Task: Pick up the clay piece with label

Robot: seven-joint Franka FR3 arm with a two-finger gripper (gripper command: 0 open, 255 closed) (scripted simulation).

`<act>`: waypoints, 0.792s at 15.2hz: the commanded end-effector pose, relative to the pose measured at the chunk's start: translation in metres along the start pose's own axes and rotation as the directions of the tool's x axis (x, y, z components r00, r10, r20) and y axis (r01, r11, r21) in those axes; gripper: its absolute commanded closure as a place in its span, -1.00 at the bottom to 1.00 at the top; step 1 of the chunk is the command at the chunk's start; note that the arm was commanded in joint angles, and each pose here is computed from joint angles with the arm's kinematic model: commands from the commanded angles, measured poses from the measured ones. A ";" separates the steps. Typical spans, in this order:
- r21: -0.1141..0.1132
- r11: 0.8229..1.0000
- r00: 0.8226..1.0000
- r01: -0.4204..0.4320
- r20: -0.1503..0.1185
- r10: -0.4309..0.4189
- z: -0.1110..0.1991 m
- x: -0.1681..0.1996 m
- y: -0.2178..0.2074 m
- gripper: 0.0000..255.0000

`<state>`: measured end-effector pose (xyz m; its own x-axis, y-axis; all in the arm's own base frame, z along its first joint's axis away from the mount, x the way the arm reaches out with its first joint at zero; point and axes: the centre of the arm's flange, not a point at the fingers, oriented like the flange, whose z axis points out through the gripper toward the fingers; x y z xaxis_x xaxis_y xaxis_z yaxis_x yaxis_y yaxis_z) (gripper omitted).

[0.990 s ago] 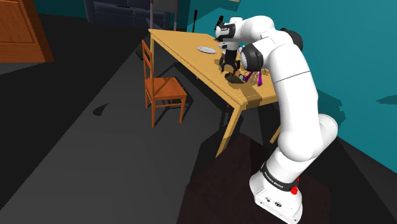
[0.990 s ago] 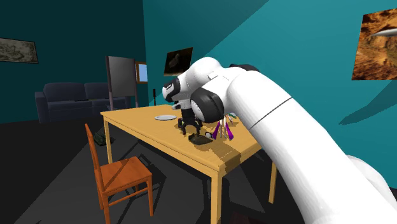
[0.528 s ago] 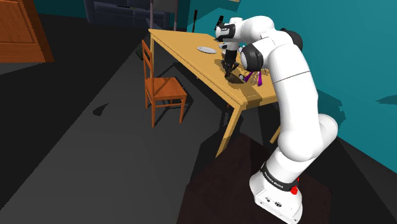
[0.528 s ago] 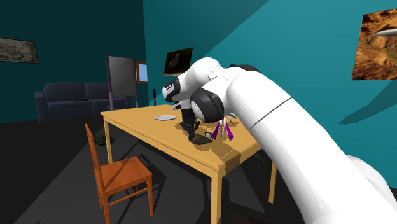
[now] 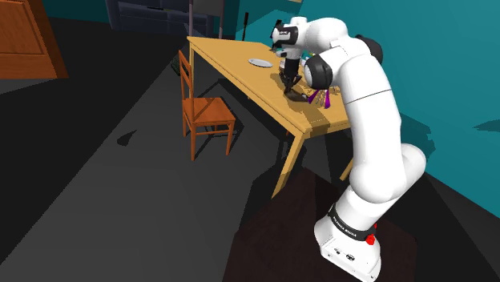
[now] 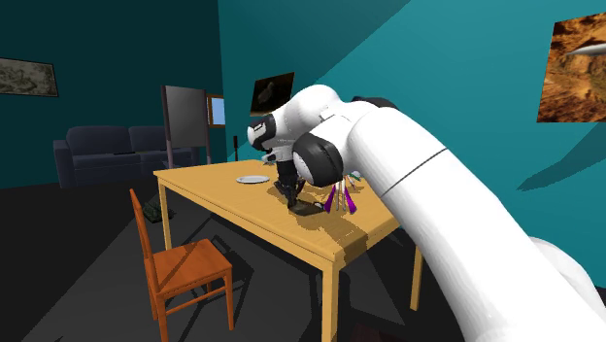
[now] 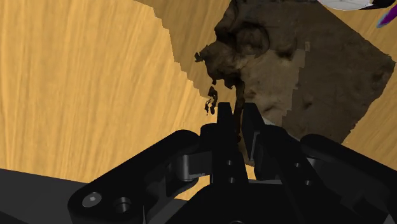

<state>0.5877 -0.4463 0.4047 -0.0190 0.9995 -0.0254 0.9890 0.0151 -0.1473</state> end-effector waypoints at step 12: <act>0.000 1.000 1.000 0.000 0.000 0.000 -0.058 -0.002 -0.009 1.00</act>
